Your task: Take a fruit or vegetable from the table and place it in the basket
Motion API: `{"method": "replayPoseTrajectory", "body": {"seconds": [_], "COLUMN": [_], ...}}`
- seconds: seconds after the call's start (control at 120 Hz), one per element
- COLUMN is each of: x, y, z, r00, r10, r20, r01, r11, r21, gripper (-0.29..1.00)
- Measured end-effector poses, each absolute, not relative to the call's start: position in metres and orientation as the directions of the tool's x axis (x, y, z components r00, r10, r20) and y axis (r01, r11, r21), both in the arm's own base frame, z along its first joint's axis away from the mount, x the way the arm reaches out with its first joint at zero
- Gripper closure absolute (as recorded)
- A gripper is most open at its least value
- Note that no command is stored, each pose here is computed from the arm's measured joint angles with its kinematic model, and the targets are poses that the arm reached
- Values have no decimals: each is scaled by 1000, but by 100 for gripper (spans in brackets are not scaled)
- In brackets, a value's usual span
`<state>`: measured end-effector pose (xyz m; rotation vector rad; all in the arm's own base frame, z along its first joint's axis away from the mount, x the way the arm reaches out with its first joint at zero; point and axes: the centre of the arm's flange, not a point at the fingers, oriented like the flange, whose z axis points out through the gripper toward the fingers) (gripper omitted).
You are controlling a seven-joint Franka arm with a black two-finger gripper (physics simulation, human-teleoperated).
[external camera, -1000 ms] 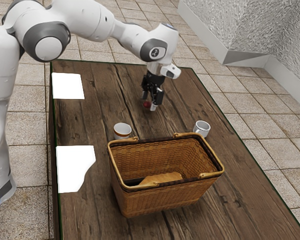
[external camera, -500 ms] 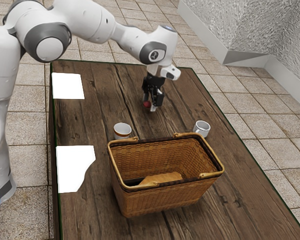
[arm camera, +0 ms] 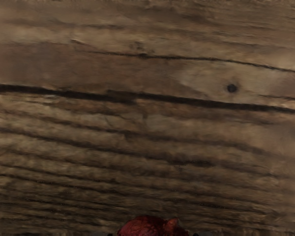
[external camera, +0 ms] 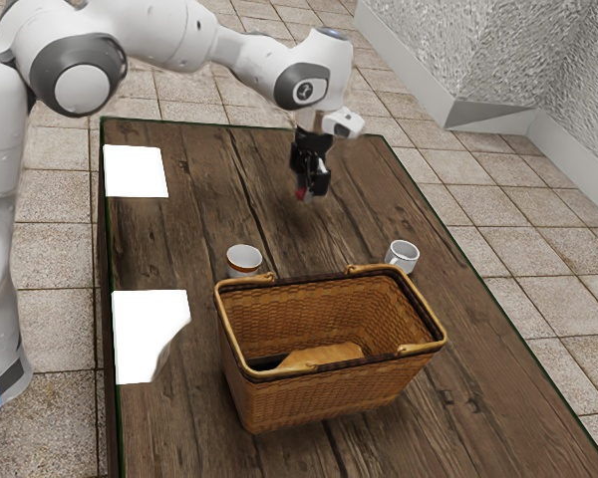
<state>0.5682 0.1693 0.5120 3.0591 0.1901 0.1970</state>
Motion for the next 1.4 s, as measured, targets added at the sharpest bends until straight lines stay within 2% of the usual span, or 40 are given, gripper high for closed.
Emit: {"method": "replayPoseTrajectory", "body": {"seconds": [0.092,0.158,0.267,0.467,0.683,0.917,1.267,1.4], "x": [525,513,491,463,494,501,507,514], "y": [145,50,-74,-180,-202,-221,-263,-260], "z": [603,635,635,615,565,581,564,563], "r00": [974,973,941,887,888,882,860,865], "r10": [80,-92,-309,-457,-460,-456,-486,-469], "r20": [213,211,137,60,19,120,154,178], "r01": [63,-109,-316,-459,-460,-464,-501,-488], "r11": [-994,-992,-948,-888,-886,-885,-862,-869], "r21": [85,66,33,15,59,49,75,80], "gripper": [51,51,52,53,54,54,53,23]}}
